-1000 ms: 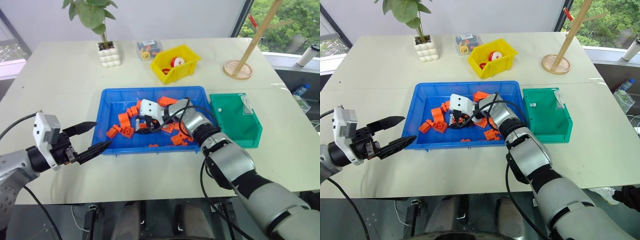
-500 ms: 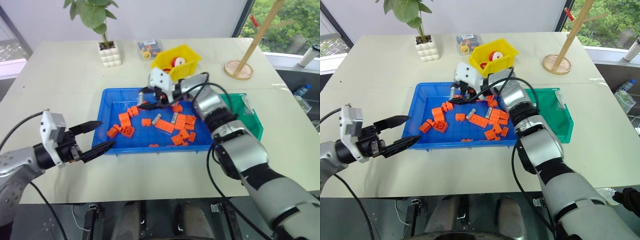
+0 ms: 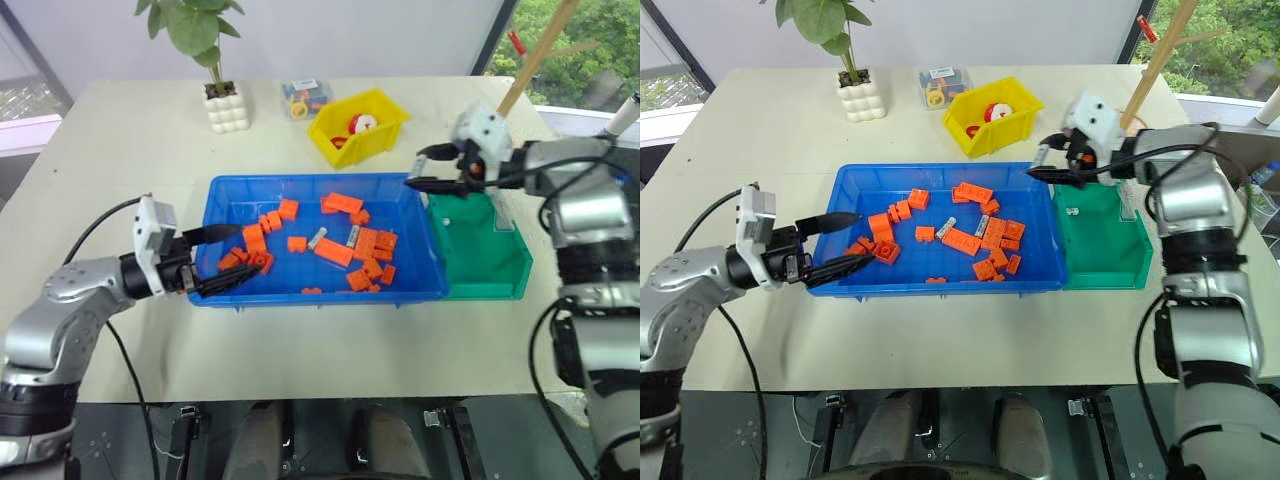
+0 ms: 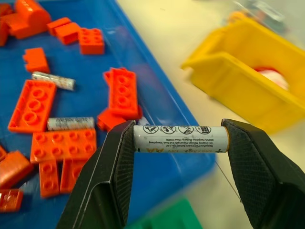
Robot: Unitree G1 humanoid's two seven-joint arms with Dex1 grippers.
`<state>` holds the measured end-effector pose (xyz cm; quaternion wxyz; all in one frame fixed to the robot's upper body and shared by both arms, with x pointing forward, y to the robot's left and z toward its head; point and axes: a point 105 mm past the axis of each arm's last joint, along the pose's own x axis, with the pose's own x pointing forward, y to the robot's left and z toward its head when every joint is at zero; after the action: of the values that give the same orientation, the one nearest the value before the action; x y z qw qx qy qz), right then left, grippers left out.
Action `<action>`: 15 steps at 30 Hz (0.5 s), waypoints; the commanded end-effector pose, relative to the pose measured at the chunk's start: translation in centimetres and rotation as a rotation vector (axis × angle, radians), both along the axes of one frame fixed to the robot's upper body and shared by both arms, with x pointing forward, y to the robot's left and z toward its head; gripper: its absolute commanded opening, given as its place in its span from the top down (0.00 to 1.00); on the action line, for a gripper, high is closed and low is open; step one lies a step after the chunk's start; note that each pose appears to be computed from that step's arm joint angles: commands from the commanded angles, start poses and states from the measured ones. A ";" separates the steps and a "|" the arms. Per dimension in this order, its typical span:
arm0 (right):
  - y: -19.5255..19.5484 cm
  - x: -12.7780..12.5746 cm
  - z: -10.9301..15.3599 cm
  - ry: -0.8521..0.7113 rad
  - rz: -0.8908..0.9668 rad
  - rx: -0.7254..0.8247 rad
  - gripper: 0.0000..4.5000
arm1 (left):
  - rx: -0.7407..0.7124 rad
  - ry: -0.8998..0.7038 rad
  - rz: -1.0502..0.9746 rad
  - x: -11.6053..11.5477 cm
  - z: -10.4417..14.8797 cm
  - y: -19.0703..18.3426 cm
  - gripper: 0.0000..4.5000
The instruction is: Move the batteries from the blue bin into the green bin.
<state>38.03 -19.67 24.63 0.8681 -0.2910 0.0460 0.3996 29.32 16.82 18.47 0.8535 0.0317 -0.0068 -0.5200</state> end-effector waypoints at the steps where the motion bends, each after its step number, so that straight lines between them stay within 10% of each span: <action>1: -1.2 -1.7 1.5 -0.052 -0.060 0.031 0.50 | 0.004 -0.064 -0.011 1.6 0.7 -0.2 0.00; 15: -7.0 -5.3 -3.1 0.043 -0.352 0.089 0.50 | 0.012 -0.060 -0.140 3.7 1.3 -1.7 0.00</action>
<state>33.00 -26.14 19.78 0.9322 -0.2154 0.1229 0.2638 33.40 15.29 18.69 0.8243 0.0351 -0.0202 -0.5647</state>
